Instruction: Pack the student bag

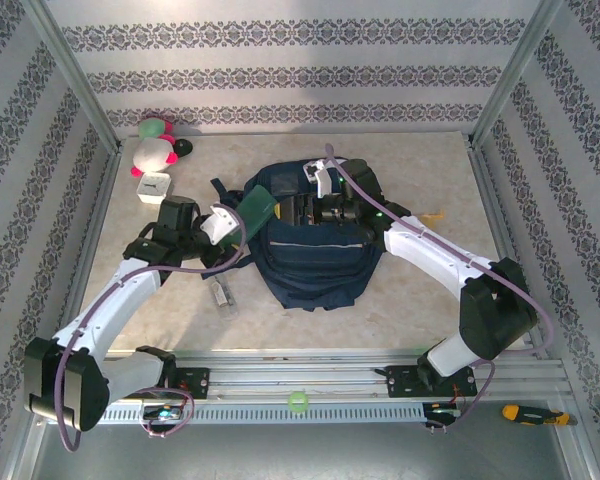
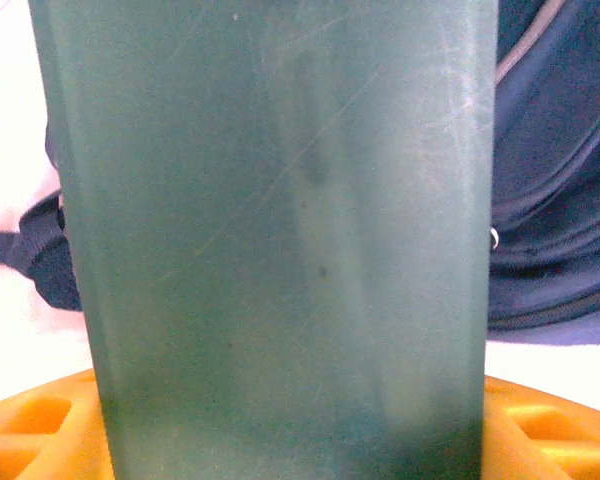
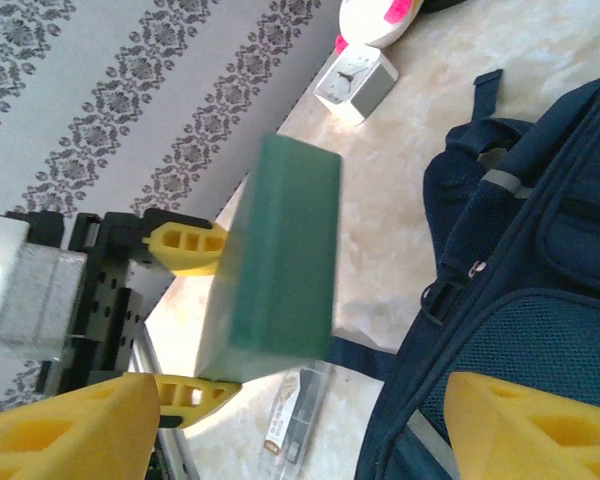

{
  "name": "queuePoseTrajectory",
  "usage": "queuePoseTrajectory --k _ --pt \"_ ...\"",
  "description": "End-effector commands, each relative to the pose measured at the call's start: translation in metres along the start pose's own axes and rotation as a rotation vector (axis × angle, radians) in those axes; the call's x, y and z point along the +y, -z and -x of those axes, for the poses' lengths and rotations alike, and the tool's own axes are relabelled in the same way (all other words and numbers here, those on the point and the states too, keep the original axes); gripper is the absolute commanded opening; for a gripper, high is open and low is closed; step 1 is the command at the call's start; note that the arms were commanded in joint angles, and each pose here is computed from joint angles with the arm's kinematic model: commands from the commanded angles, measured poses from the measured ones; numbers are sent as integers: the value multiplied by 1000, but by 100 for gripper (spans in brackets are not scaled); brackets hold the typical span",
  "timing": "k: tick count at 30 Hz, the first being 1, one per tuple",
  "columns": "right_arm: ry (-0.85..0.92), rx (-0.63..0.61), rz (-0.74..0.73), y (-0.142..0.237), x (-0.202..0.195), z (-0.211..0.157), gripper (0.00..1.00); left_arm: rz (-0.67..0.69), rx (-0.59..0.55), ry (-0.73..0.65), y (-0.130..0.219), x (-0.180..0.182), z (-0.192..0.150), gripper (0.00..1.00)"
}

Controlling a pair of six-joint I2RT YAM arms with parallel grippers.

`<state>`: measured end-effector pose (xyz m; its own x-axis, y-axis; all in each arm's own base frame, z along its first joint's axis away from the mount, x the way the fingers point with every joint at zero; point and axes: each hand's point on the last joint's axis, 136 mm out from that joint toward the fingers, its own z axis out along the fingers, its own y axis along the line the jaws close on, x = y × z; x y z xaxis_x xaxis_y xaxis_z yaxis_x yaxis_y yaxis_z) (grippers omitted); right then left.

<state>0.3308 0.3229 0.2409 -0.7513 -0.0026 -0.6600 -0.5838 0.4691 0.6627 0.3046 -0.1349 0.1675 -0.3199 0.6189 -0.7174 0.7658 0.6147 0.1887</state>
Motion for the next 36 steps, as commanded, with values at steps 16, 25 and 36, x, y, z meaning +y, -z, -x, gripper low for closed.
queuePoseTrajectory --k 16,25,36 --pt "-122 102 138 -1 12 -15 50 29 -170 -296 -6 -8 53 37" --pt "-141 72 105 7 -2 -10 23 18 -125 -332 -16 -9 51 41" --pt "-248 -190 -94 79 -55 9 18 16 -155 -344 -22 -20 76 82"
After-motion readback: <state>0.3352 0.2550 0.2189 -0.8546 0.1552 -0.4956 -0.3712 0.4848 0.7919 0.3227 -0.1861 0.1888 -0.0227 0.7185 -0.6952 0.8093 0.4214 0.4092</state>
